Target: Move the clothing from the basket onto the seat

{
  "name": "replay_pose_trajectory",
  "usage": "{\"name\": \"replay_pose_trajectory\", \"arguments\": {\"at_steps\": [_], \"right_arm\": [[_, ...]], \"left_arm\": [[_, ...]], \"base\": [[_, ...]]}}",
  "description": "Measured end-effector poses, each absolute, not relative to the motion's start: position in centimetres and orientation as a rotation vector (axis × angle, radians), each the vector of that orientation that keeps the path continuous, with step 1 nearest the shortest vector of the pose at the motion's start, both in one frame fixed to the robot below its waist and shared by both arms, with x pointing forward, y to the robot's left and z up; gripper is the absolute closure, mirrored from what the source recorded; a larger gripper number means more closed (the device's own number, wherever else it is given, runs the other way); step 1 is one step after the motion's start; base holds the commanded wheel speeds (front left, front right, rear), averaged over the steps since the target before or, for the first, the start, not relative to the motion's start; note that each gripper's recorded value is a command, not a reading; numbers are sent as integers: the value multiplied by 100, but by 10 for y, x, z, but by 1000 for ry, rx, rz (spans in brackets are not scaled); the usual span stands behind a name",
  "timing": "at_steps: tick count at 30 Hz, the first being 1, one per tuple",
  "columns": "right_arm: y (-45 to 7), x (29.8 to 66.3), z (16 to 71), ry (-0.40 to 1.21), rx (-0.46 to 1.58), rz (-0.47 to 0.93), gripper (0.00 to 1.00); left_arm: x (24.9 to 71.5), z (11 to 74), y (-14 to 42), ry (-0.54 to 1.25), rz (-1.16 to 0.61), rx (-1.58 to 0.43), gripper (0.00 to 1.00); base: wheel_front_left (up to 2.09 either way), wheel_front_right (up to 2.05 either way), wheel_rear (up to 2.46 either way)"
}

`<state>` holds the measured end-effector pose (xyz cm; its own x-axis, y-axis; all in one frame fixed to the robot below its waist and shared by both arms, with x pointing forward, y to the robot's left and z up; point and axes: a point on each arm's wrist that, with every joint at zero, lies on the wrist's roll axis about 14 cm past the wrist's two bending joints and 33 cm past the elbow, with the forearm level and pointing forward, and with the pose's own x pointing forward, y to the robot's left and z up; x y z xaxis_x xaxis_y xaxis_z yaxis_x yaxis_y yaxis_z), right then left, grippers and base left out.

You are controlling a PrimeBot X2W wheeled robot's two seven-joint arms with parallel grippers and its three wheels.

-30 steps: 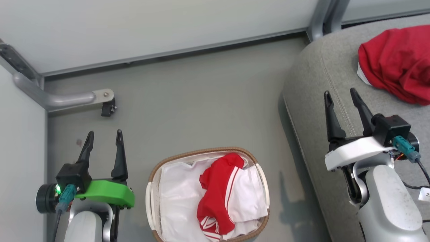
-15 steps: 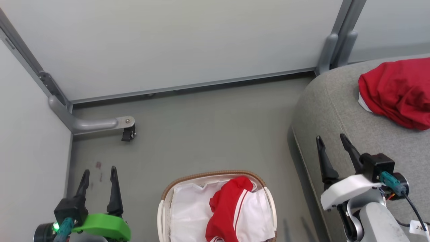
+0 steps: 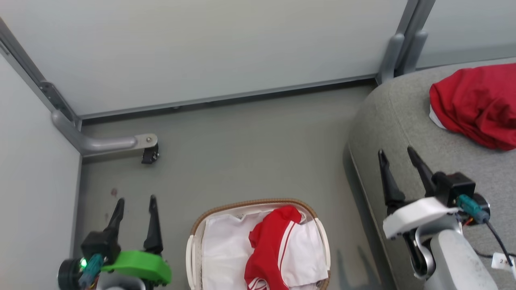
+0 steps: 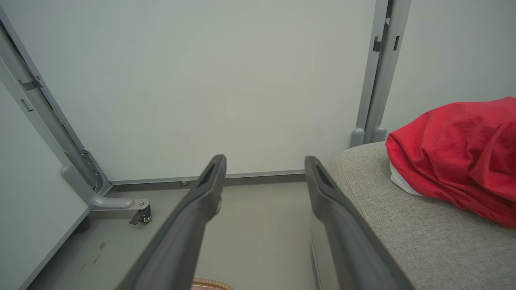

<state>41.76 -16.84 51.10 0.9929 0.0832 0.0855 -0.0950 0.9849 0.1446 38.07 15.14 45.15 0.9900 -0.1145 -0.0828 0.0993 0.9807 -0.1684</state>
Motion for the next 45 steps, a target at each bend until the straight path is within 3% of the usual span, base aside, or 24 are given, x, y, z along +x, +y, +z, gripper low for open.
{"name": "replay_pose_trajectory", "arguments": {"at_steps": [10, 21, 31, 45], "right_arm": [[-159, 468, 536, -172, 136, 130, 0], [-159, 521, 538, -238, 179, 149, 0], [-172, 543, 500, -195, 179, 128, 0], [-200, 549, 448, -95, 136, 67, 0]], "left_arm": [[434, 437, 97, 132, -267, -189, 0], [472, 359, 45, 315, -408, -191, 0], [461, 267, -5, 555, -575, -194, 0], [403, 163, -48, 935, -736, -197, 0]], "base": [[0, 0, 0], [0, 0, 0], [0, 0, 0], [0, 0, 0]]}}
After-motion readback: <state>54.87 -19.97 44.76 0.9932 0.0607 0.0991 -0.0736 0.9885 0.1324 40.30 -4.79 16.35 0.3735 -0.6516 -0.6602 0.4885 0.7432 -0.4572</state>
